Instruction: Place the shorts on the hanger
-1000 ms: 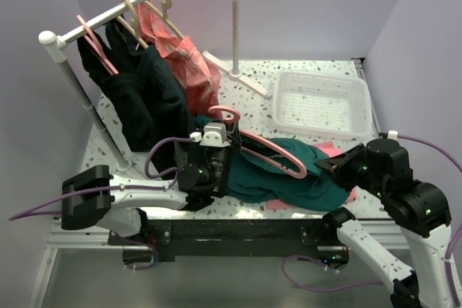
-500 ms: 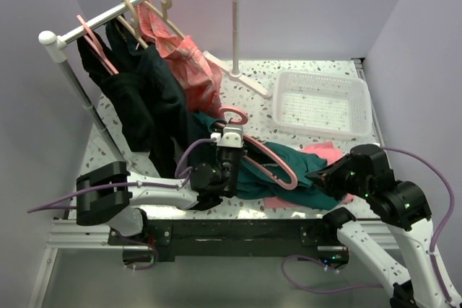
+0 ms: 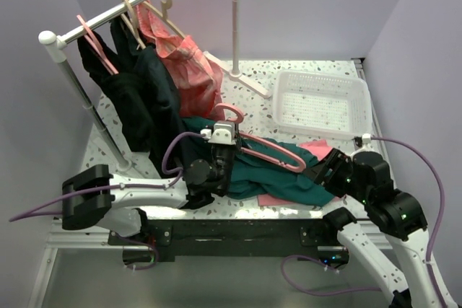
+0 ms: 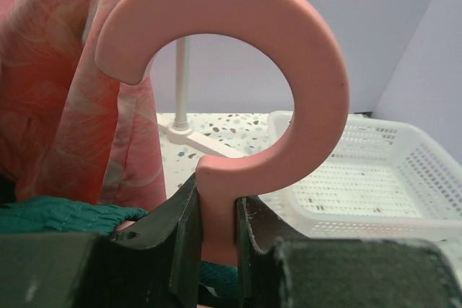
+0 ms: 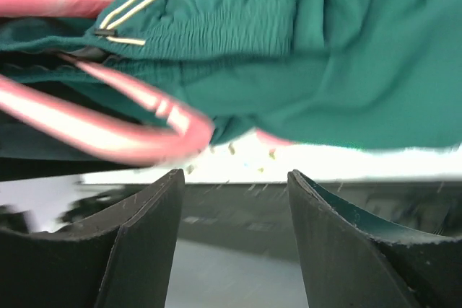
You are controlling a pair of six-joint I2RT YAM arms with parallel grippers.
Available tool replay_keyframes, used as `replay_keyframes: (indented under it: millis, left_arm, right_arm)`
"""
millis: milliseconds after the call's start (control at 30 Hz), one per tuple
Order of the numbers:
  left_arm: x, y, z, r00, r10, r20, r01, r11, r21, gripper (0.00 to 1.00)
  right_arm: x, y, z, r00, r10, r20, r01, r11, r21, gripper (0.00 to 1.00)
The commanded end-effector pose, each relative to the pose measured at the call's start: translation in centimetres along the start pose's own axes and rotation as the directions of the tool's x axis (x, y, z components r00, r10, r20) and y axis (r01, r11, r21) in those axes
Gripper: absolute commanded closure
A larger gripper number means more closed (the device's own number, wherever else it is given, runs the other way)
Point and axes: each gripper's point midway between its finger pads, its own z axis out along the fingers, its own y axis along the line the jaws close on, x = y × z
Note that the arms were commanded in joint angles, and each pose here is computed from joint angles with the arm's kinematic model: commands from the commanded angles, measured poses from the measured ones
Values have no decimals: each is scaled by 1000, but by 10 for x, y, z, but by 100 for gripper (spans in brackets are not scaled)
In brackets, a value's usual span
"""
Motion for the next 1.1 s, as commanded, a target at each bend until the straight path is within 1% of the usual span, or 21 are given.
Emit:
replay_keyframes:
  millis: [0,33,67,100,133,167,200,233,267,300,333,367,433,467,533,700,800,933,1000,1067]
  left_arm:
    - [-11,-12,-4,996,-93,7,91,990,110,100]
    - [-8,-11,-5,997,-78,-2,78,991,108,100]
    - [-7,-10,-5,997,-75,-7,76,992,104,100]
    - [-6,-9,-5,998,-66,-12,67,992,107,100]
    - [-4,-10,-7,998,-55,-19,57,991,125,100]
    - [-3,-10,-8,999,-48,-22,51,990,135,100]
    - [-2,-10,-9,999,-43,-23,45,989,143,100]
    - [-2,-12,-11,999,-30,-25,33,985,171,100]
    - [-2,-15,-12,999,-22,-27,27,982,189,100]
    - [-2,-16,-13,999,-17,-31,23,979,203,100]
    - [-4,-20,-15,999,-24,-37,32,971,238,100]
    - [-4,-21,-16,999,-23,-42,33,969,246,100]
    - [-3,-23,-16,998,-27,-63,42,965,258,100]
    - [-2,-22,-16,997,-24,-69,41,966,256,100]
    - [-1,-17,-17,997,-25,-78,43,970,240,100]
    - [-4,-8,-16,997,-24,-78,39,979,199,100]
    - [-7,-7,-15,997,-29,-75,43,981,188,100]
    - [-12,-4,-11,997,-42,-70,52,988,146,100]
    - [-13,-2,-9,997,-39,-71,48,990,133,100]
    - [-13,0,-6,996,-34,-77,43,992,119,100]
  right_arm:
    - [-24,9,26,973,-205,111,211,976,-45,37]
    - [-30,2,31,967,-215,139,217,976,-2,41]
    - [-28,-7,40,961,-236,142,235,972,24,44]
    - [-36,-4,41,942,-271,198,275,961,7,47]
    - [-40,-6,43,935,-268,232,272,962,14,51]
    - [-36,-8,49,934,-265,239,274,962,-6,51]
    - [-43,6,47,921,-251,299,283,956,-69,50]
    - [-43,10,44,918,-225,327,273,956,-108,48]
    - [-37,9,51,927,-209,312,260,956,-133,48]
    - [-38,19,53,928,-182,325,250,950,-185,48]
    - [-33,21,59,936,-178,305,247,947,-204,48]
    - [-24,13,72,945,-180,273,238,951,-198,49]
    - [-21,10,85,949,-170,267,226,954,-195,49]
    - [-14,1,96,955,-174,242,219,960,-175,49]
    - [-15,2,103,952,-171,254,221,958,-183,48]
    - [-15,-1,121,940,-234,249,278,947,-159,46]
    - [-16,-1,128,929,-280,243,319,937,-142,48]
    - [-8,-1,133,917,-338,213,370,920,-132,49]
    - [-5,-6,134,913,-356,200,381,918,-107,49]
    - [-1,-5,131,909,-368,195,394,912,-116,49]
